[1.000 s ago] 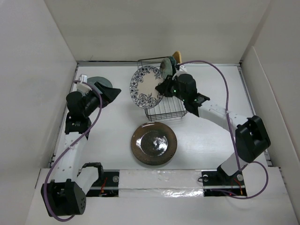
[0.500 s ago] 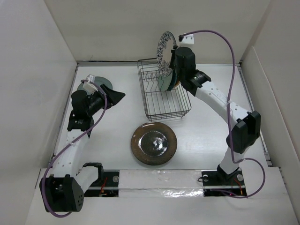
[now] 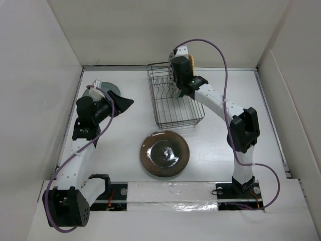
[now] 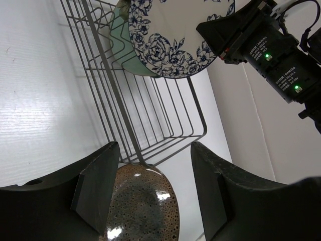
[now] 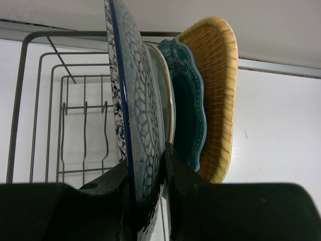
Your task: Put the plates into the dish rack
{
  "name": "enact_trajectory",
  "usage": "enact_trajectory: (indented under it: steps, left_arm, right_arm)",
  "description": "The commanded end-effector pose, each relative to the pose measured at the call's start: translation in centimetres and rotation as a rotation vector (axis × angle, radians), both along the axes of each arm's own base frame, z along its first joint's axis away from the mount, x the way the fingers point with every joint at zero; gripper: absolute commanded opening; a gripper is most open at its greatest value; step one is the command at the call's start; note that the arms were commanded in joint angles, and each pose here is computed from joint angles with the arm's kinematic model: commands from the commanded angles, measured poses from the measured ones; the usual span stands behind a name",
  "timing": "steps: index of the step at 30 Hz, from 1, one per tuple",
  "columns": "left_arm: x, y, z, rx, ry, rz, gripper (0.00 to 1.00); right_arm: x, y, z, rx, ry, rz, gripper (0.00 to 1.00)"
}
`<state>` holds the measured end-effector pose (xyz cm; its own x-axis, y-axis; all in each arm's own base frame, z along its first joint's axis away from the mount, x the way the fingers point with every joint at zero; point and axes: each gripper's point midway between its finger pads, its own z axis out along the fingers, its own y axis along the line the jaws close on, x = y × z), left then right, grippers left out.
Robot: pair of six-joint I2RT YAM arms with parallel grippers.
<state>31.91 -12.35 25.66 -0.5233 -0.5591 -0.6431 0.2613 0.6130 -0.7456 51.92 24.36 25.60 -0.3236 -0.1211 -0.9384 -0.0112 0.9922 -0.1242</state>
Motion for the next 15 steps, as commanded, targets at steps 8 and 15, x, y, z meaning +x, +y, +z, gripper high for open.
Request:
enact_trajectory:
  steps: [8, 15]
  left_arm:
    - [0.4, 0.3, 1.4, -0.001, -0.057, 0.004, 0.55]
    - [1.2, 2.1, 0.9, 0.013, -0.045, 0.091, 0.54]
  right_arm:
    - [1.2, 1.6, 4.8, 0.137, -0.157, -0.001, 0.0]
    - [1.5, 2.6, 1.0, 0.182, -0.095, -0.003, 0.0]
